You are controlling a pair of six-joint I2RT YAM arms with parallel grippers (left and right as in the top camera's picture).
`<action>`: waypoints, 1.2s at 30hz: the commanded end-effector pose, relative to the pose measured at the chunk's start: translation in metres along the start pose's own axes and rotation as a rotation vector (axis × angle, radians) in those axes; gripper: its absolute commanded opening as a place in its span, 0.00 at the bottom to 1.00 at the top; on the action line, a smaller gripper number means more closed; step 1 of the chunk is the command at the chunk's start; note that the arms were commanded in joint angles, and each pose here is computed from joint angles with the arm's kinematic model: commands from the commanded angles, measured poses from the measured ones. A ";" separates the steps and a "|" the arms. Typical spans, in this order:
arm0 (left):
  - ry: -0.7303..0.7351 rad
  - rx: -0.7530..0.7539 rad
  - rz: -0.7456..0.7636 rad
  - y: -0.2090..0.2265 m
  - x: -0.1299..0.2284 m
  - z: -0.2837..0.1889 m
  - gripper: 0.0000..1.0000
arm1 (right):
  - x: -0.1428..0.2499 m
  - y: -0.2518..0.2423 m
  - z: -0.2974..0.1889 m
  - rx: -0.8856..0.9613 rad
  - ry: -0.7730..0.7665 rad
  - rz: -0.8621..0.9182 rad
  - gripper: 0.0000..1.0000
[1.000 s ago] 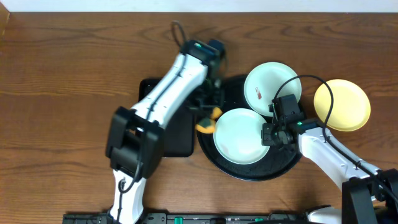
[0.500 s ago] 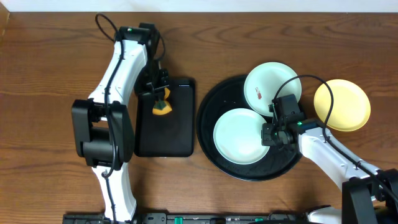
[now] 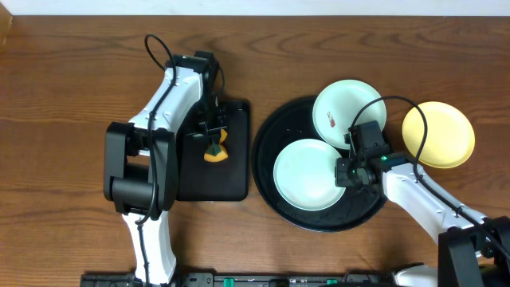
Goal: Clean dirty plates on tray and stack at the side
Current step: 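Move the sponge back onto the black rectangular tray with left gripper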
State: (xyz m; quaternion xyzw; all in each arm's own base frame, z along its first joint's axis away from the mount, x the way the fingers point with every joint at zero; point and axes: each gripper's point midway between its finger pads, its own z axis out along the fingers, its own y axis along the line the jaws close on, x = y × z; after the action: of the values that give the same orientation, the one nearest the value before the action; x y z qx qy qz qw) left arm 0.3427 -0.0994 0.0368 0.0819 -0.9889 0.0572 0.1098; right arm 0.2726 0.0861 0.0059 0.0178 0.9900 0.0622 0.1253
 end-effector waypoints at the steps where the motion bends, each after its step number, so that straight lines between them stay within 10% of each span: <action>1: 0.033 -0.026 0.034 0.001 0.014 0.005 0.08 | 0.003 -0.004 0.002 0.015 0.009 -0.006 0.02; 20: 0.075 -0.078 0.101 -0.021 0.047 0.047 0.07 | 0.003 -0.004 0.002 0.016 0.010 -0.005 0.02; 36: -0.281 -0.259 0.112 -0.015 0.045 0.005 0.08 | 0.003 -0.004 0.002 0.015 0.009 -0.005 0.02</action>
State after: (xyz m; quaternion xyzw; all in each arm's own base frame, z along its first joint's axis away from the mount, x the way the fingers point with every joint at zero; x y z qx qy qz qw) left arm 0.3049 -0.1382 0.0472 0.0046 -0.9989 -0.0449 -0.0106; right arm 0.2727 0.0860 0.0059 0.0179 0.9900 0.0620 0.1255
